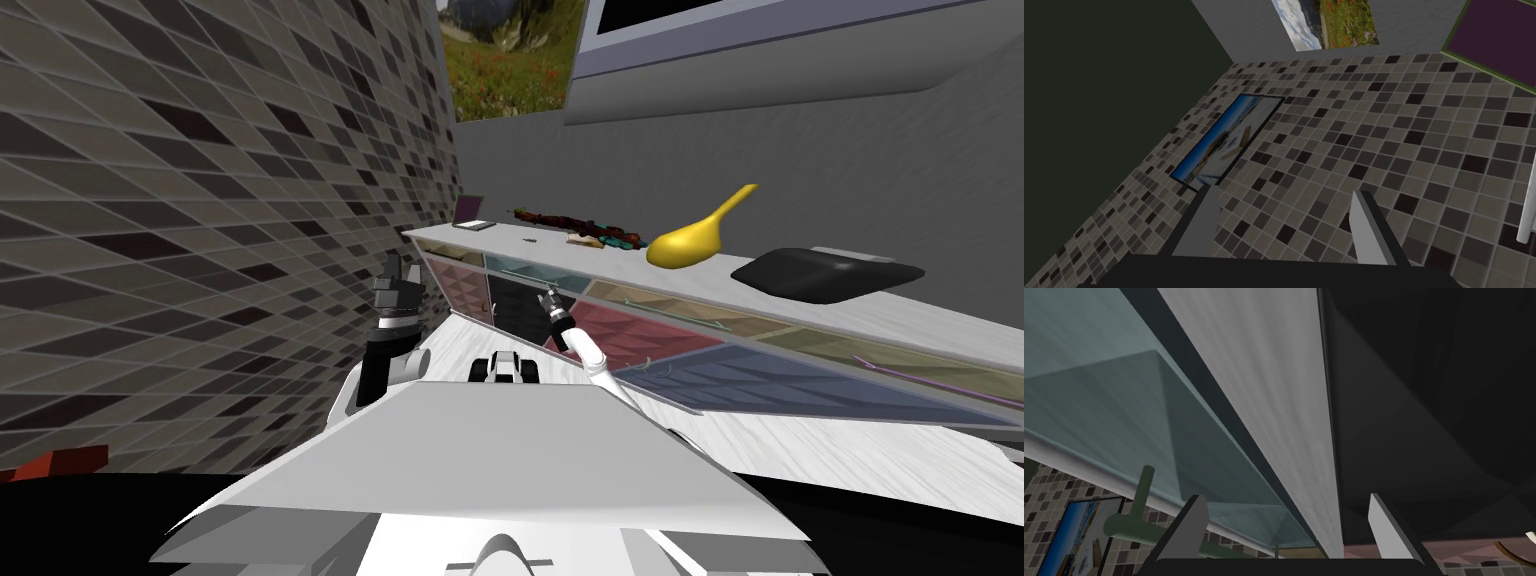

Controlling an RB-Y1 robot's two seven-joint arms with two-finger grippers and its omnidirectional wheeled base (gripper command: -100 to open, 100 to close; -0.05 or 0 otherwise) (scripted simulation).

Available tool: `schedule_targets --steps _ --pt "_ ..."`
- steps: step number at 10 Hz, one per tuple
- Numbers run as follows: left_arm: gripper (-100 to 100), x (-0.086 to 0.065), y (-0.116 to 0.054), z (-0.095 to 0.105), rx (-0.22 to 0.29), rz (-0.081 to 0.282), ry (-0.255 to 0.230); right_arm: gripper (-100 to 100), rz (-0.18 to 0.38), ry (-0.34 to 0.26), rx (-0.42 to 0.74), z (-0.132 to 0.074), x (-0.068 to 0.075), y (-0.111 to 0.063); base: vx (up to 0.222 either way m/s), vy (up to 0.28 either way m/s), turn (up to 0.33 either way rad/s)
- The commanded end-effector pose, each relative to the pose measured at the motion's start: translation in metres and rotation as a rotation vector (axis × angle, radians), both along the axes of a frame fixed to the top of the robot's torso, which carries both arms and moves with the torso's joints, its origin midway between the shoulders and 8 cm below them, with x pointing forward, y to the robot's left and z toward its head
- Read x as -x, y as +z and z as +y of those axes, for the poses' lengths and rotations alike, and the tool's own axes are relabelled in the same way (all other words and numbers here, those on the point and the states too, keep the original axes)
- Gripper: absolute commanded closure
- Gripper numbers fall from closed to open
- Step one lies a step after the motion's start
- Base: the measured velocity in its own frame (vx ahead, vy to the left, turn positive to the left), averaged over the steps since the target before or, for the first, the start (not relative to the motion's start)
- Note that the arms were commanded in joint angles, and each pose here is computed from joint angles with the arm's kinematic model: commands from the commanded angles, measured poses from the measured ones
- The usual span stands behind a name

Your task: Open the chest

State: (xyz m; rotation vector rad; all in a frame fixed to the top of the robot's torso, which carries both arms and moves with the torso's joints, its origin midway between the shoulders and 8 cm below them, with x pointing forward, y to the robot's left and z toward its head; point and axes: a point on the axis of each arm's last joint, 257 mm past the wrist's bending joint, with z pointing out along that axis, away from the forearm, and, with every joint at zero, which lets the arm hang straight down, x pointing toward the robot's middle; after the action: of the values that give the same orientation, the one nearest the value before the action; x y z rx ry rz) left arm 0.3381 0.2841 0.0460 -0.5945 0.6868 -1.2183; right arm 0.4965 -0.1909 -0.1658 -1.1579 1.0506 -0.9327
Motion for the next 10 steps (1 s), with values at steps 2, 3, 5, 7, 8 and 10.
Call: schedule_targets --steps 2,3,5,7,8,10 --pt "0 0.000 0.000 0.000 0.000 0.000 0.000 -100 0.002 -0.043 -0.019 0.008 0.001 -0.009 0.038 0.073 -0.021" --pt "0 0.000 0.000 0.000 0.000 0.000 0.000 -100 0.001 -0.048 -0.020 0.007 0.001 -0.009 0.026 0.050 0.005" --pt "0 0.000 0.000 0.000 0.000 0.000 0.000 -100 0.000 -0.067 -0.025 0.009 0.003 -0.013 0.033 0.053 -0.020" --pt "0 0.000 0.000 0.000 0.000 0.000 0.000 -100 -0.003 -0.085 -0.031 0.012 0.005 -0.016 0.027 0.055 -0.011" --pt "0 0.000 0.000 0.000 0.000 0.000 0.000 -100 -0.007 -0.100 -0.037 0.015 0.007 -0.019 0.036 0.061 -0.018" --pt "0 0.000 0.000 0.000 0.000 0.000 0.000 -100 -0.014 -0.119 -0.043 0.018 0.009 -0.020 0.037 0.054 -0.012"
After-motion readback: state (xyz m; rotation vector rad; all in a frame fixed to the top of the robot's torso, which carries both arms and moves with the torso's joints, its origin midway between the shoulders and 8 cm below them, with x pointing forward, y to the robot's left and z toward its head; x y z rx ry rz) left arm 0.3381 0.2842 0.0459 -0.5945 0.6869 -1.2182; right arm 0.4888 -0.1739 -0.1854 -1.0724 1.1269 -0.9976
